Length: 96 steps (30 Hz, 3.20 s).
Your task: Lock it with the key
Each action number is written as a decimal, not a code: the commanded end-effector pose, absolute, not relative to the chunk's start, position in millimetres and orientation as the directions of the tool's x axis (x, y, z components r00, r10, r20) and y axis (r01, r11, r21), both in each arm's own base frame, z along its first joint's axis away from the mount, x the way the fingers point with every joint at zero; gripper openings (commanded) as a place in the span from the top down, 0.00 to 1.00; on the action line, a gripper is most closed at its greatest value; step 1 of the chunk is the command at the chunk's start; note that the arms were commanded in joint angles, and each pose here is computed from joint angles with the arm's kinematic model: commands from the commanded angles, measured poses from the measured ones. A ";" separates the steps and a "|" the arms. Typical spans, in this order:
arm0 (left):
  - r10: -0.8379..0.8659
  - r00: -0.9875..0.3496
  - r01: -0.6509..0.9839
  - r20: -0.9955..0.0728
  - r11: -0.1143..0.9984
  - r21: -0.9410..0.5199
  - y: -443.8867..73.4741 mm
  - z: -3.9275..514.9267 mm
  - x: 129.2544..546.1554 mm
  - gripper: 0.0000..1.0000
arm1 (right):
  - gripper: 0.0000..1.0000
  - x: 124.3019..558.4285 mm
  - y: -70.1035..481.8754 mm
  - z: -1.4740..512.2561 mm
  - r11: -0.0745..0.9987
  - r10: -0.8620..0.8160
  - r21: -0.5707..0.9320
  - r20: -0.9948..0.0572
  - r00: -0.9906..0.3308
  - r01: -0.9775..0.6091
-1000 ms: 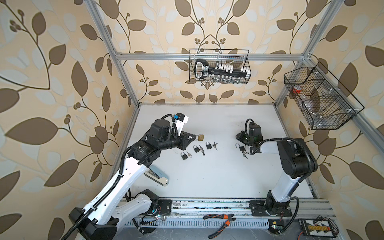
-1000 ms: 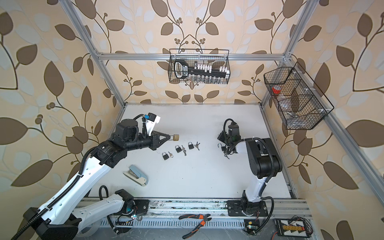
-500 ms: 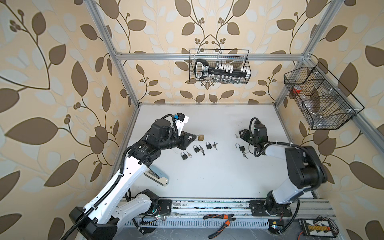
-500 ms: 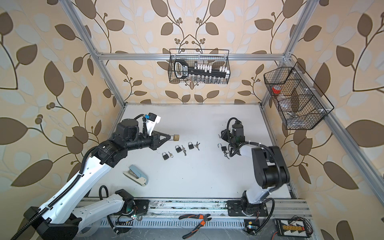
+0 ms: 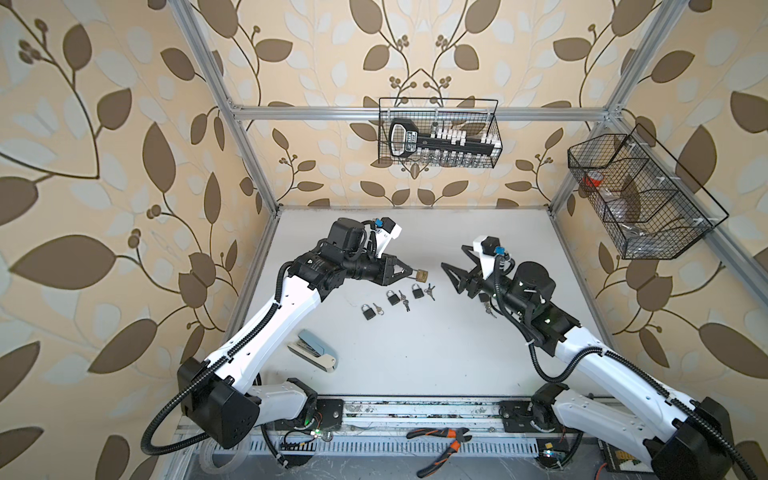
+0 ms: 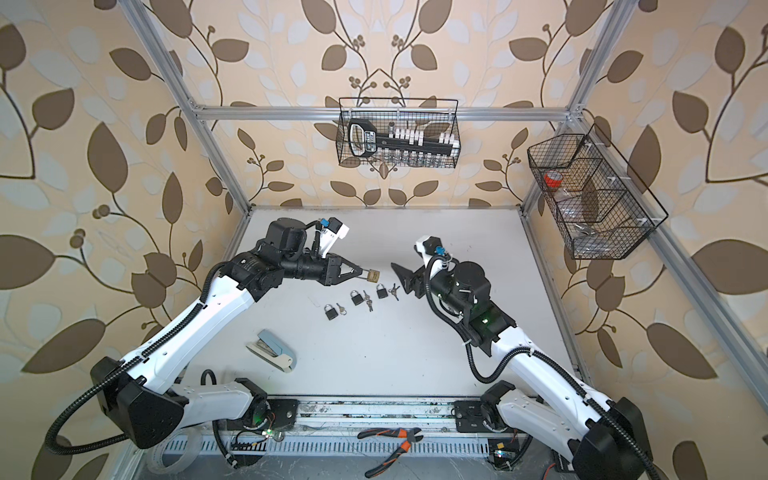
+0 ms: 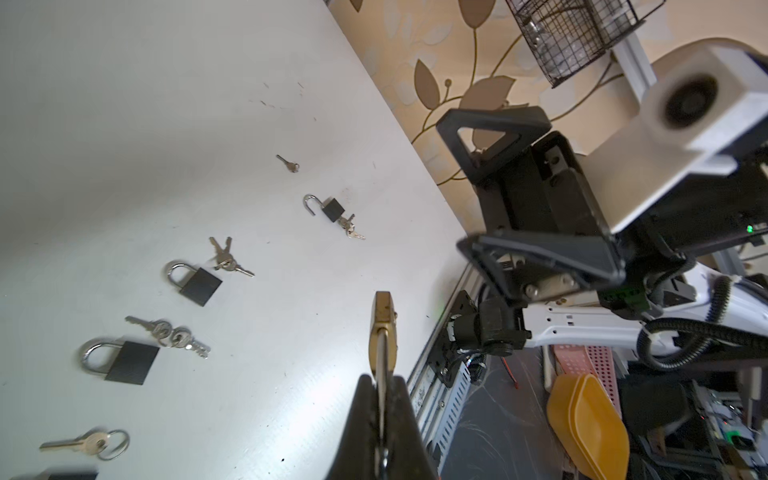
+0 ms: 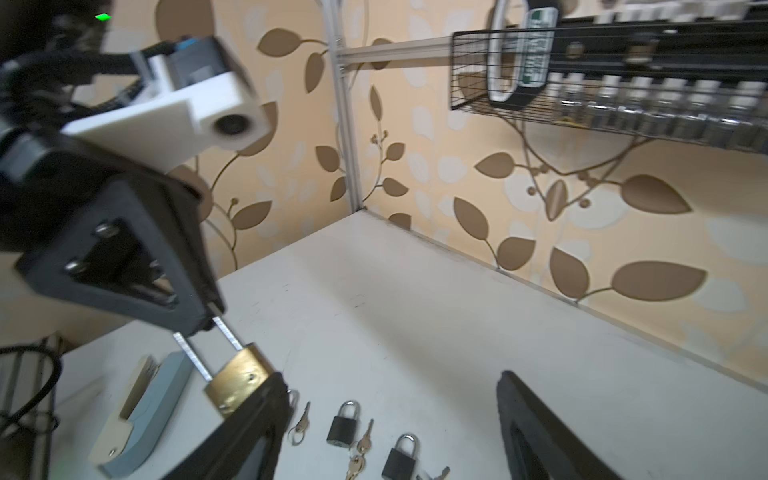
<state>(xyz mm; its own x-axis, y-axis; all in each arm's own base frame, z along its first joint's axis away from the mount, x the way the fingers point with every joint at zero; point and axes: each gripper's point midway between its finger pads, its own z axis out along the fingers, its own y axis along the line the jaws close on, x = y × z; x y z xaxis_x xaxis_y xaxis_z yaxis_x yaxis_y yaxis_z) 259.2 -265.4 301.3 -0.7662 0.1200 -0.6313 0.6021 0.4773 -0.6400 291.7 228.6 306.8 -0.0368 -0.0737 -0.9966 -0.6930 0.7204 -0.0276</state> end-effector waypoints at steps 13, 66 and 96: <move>0.221 -0.662 0.747 -0.716 0.266 -0.609 -292.7 345.2 243.6 1.00 | 0.21 252.9 245.5 298.5 0.513 -0.371 -0.384 -0.906 0.206 -0.768; -0.112 -0.651 0.382 -0.751 0.806 -0.452 -190.1 291.4 290.5 0.01 | 1.00 392.1 126.6 147.3 0.960 0.021 0.201 -0.745 -0.667 -0.194; -0.139 -0.693 0.351 -0.707 0.792 -0.500 -179.0 276.2 272.6 0.01 | 1.00 432.6 108.9 23.7 0.995 -0.071 0.022 -0.477 -0.876 -0.093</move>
